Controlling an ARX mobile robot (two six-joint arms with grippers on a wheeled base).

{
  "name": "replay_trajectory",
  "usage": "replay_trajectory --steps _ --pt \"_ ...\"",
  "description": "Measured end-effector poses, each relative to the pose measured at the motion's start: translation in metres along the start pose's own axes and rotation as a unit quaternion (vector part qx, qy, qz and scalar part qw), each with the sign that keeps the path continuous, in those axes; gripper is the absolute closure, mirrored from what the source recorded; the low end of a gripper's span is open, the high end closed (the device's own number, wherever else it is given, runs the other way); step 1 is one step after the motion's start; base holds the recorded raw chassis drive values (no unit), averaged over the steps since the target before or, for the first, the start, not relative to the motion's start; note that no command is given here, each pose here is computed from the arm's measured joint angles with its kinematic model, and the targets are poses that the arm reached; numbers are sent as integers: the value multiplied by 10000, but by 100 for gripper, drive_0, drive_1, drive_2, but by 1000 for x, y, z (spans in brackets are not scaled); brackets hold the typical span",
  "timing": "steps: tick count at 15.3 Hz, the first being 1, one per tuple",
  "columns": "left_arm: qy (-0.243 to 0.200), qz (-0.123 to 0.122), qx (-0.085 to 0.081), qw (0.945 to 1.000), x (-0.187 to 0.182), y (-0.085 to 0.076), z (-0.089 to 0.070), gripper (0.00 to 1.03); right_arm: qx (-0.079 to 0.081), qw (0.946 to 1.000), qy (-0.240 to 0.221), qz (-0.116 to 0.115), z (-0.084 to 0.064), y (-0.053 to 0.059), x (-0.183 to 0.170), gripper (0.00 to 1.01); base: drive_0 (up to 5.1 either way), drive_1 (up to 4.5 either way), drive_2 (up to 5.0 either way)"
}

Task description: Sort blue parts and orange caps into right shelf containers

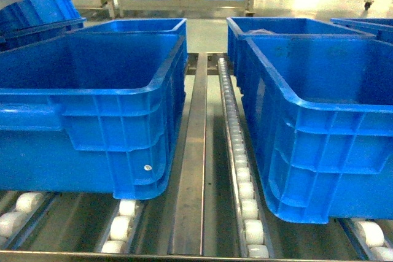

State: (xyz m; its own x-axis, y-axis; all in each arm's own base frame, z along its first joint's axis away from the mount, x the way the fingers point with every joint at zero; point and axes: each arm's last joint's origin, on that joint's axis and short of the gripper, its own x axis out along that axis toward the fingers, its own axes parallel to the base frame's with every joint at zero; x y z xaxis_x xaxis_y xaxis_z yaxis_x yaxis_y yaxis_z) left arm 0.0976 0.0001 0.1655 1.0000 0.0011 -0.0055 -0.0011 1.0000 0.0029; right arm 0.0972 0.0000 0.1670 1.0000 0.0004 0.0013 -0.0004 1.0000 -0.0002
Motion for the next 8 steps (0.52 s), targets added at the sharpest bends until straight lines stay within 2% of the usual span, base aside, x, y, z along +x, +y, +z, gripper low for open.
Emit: replay_trajectory --steps 8 --pt "0 0 2 10000 0 0 0 61 0 10000 0 0 0 0 0 58 0 0 0"
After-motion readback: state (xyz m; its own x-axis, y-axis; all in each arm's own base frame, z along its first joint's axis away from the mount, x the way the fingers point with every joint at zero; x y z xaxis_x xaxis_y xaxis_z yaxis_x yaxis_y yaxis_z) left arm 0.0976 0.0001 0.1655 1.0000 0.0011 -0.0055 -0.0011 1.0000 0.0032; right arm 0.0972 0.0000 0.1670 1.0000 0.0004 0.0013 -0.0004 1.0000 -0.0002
